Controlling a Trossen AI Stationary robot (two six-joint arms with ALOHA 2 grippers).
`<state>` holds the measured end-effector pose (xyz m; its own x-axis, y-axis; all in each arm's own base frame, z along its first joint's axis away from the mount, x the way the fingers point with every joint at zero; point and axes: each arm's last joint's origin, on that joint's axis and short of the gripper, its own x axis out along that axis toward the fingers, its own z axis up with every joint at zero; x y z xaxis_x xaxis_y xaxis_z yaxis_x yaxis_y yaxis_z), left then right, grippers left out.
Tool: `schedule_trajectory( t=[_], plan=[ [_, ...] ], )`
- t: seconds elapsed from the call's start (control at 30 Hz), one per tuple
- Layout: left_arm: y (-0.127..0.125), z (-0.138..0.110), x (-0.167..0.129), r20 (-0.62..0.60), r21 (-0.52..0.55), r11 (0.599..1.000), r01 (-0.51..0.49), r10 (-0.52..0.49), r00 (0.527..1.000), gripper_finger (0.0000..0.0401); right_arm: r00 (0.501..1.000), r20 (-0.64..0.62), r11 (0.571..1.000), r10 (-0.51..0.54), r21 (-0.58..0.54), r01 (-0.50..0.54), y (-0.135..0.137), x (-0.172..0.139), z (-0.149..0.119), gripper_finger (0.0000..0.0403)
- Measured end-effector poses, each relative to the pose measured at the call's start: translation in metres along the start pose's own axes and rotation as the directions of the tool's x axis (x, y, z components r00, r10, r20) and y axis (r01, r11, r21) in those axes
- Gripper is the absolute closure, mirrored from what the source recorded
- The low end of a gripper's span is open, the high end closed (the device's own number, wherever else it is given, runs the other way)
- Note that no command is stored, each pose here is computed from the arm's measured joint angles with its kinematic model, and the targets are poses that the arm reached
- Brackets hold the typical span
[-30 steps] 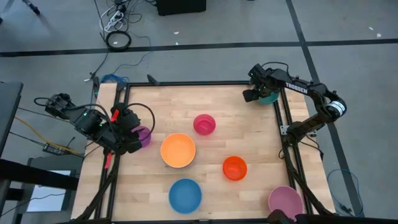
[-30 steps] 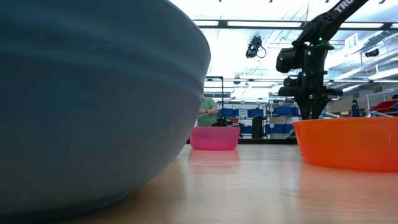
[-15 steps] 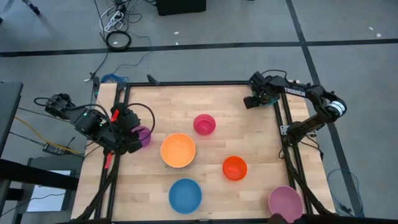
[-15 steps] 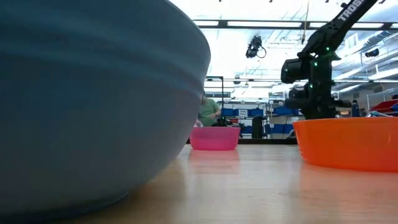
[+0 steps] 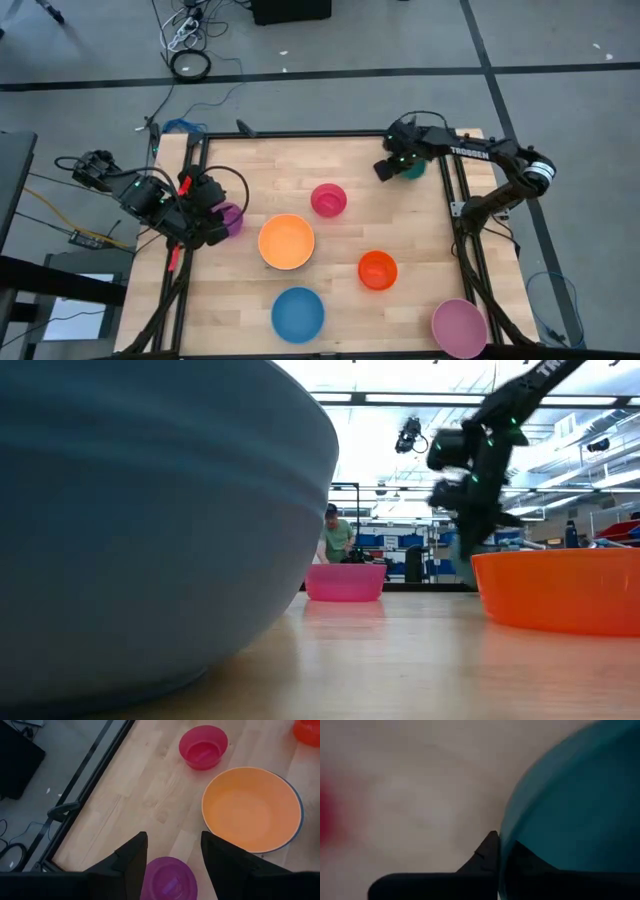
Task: Nest bowls inside each other
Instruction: Stack the green bowl on top of the yellow bowl
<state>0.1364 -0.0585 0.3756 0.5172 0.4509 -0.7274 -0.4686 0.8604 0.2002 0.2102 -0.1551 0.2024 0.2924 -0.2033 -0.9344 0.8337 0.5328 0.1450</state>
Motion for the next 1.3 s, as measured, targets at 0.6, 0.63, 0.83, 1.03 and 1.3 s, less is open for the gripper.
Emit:
schedule_trajectory(
  t=[0.6,0.63,0.83,1.03,1.3],
  plan=[
    [0.002,0.002,0.000,0.051,-0.014,0.999,-0.046,0.047,0.998,0.0208,0.826,0.099,0.761,0.555,-0.463,-0.455,0.185,-0.106,-0.051,0.0402],
    [0.002,0.002,0.000,0.061,-0.022,0.998,-0.055,0.056,0.997,0.0208,0.817,0.092,0.748,0.570,-0.470,-0.469,0.191,-0.107,-0.055,0.0402],
    [0.002,0.003,0.000,0.081,-0.046,0.997,-0.065,0.069,0.994,0.0208,0.761,0.005,0.660,0.648,-0.501,-0.559,0.232,-0.079,-0.076,0.0402],
    [0.002,0.003,0.000,0.081,-0.062,0.996,-0.062,0.067,0.994,0.0208,0.753,-0.050,0.620,0.657,-0.533,-0.576,0.267,-0.053,-0.068,0.0402],
    [0.002,0.003,0.000,0.078,-0.058,0.996,-0.065,0.069,0.995,0.0208,0.787,-0.156,0.556,0.597,-0.626,-0.547,0.319,-0.048,-0.048,0.0403]
  ],
)
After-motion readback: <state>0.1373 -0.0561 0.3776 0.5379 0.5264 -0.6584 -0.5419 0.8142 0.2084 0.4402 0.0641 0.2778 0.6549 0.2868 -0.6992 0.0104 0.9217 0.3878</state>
